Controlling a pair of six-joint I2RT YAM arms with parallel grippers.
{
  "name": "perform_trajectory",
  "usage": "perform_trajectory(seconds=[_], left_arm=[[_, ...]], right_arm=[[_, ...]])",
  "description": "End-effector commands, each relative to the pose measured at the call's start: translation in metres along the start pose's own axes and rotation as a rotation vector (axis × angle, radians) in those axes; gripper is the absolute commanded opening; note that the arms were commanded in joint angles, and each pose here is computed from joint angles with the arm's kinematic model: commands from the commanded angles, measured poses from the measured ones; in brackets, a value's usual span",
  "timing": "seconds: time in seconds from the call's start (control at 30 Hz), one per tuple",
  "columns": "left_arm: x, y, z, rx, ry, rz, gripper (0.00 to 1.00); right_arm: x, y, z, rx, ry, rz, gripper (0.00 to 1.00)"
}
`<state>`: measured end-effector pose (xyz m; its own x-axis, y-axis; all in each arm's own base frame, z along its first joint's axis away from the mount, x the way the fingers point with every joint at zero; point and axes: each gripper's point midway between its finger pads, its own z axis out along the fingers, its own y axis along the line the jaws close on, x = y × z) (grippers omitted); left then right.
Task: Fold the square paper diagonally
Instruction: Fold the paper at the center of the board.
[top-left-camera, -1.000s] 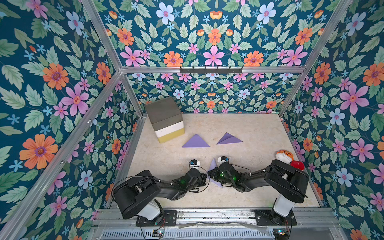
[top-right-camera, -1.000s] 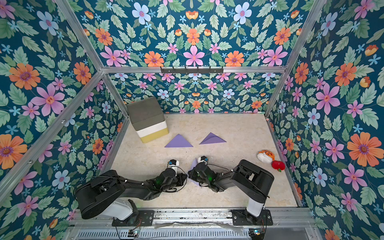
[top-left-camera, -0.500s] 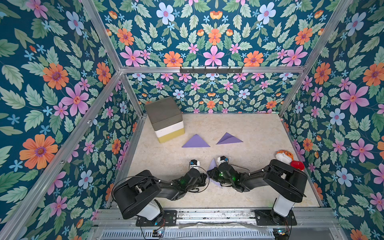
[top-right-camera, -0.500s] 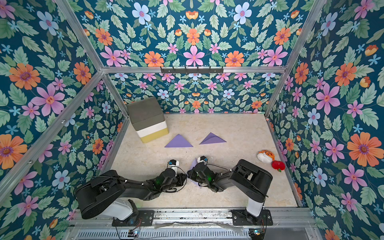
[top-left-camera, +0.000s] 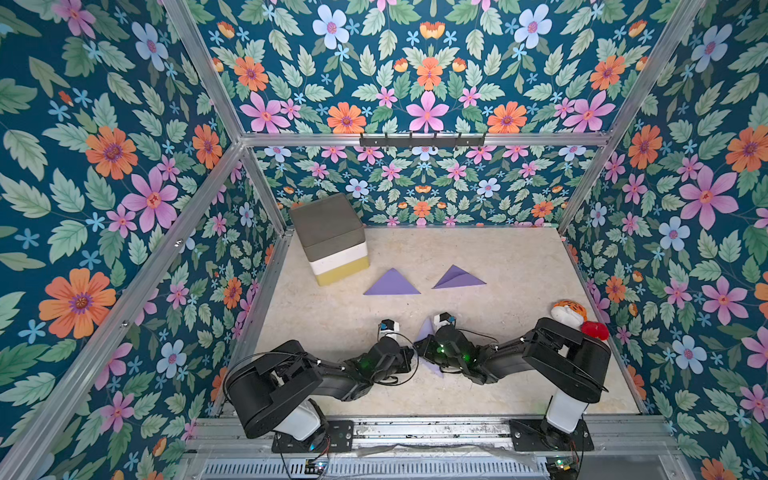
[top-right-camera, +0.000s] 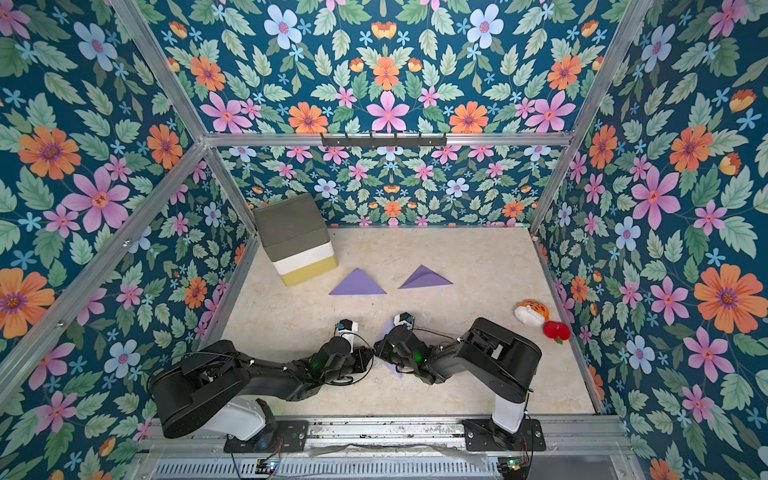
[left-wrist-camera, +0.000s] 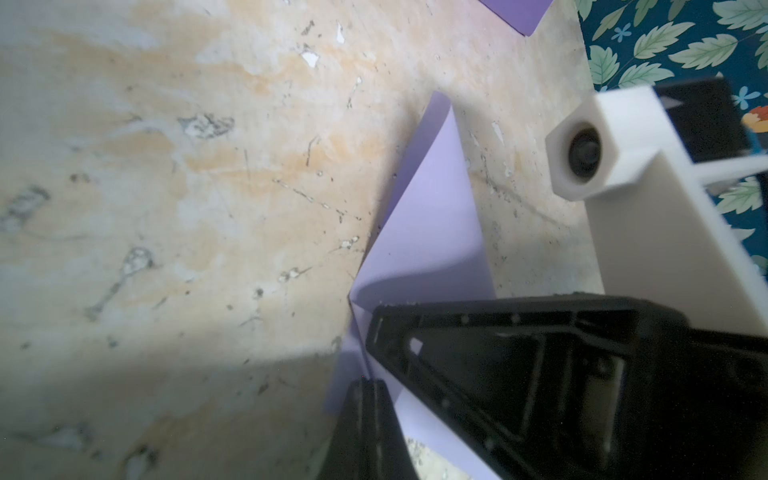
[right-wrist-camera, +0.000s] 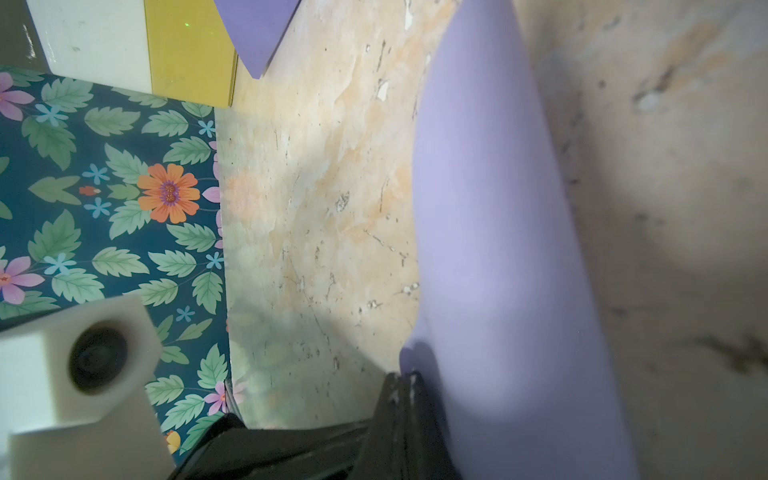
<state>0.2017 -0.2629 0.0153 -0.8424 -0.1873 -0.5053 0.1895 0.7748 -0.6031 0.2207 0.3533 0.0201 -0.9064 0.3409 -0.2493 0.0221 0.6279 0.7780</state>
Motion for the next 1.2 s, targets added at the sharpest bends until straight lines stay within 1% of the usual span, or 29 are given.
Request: perform_trajectory(seconds=[0.0,0.33,0.6,0.83,1.07,1.17], left_arm=[[0.03,0.042,-0.005,-0.165,0.115,0.01,0.0],[0.024,0.042,-0.01,-0.175,0.092,0.012,0.0],[0.019,0.039,-0.012,-0.173,0.073,0.008,0.0],[0.013,0.033,-0.014,-0.158,0.053,-0.006,0.0],[0.005,0.028,-0.018,-0.146,0.023,-0.022,0.0],[0.0,0.031,-0.023,-0.153,-0.005,-0.036,0.0]], right_arm=[[0.001,0.0,0.002,0.005,0.001,-0.012,0.0],[0.009,-0.016,0.004,0.059,0.025,-0.02,0.0],[0.014,-0.024,0.006,0.092,0.047,-0.023,0.09],[0.014,-0.025,0.006,0.1,0.045,-0.023,0.11],[0.016,-0.027,0.007,0.101,0.055,-0.024,0.18],[0.018,-0.028,0.007,0.102,0.058,-0.024,0.19]])
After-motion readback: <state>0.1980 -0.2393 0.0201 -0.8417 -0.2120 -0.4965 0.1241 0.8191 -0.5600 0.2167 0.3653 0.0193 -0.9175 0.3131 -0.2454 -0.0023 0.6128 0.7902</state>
